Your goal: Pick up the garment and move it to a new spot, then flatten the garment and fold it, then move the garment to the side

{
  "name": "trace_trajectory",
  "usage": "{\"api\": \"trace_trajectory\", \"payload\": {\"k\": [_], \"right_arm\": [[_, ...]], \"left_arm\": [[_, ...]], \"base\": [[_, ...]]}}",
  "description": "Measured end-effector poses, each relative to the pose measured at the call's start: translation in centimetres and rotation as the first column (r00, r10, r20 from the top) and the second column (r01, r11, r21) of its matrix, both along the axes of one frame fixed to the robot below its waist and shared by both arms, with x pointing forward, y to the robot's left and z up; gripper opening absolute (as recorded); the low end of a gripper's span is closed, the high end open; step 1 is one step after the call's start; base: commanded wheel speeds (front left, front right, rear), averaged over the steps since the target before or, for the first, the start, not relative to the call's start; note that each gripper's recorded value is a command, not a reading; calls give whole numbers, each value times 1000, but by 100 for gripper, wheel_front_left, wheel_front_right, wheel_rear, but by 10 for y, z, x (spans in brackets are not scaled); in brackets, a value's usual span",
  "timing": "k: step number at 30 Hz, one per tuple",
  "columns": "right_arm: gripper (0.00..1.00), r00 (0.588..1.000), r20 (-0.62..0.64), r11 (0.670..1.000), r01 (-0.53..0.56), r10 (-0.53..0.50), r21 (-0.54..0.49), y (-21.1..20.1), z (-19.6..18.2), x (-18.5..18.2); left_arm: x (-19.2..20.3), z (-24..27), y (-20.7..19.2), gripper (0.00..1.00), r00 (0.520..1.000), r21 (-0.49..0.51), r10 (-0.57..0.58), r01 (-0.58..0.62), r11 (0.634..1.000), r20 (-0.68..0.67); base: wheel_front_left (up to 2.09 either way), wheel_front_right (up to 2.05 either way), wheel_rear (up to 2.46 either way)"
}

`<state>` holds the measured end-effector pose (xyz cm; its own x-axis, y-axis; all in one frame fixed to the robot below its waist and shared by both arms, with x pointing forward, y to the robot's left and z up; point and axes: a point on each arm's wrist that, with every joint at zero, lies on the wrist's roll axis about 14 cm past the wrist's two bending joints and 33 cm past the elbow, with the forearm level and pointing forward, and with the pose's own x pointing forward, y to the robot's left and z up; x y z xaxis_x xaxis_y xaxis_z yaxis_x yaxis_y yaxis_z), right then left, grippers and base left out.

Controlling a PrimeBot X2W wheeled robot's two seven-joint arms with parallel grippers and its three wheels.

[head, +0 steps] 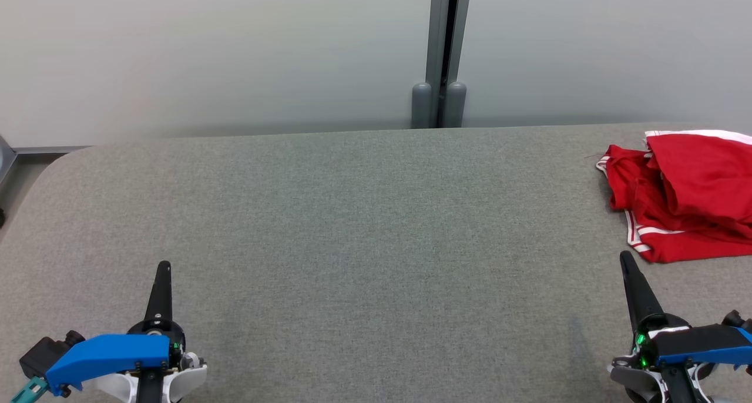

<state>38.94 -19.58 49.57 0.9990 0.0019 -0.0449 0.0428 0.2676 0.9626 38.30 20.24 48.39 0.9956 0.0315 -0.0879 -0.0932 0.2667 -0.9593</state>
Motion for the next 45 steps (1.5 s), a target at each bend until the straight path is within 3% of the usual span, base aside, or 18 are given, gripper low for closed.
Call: {"api": "trace_trajectory", "payload": {"k": [31,45], "right_arm": [[0,1000,25,974,4,-11,227,-3,6,-2],[0,999,31,962,4,-13,272,-3,8,-2]], "left_arm": [[4,15,-2,0,998,-229,-6,20,973,62],[4,19,-2,0,997,-271,-6,27,962,77]], "base": [[0,0,0],[0,0,0]]}}
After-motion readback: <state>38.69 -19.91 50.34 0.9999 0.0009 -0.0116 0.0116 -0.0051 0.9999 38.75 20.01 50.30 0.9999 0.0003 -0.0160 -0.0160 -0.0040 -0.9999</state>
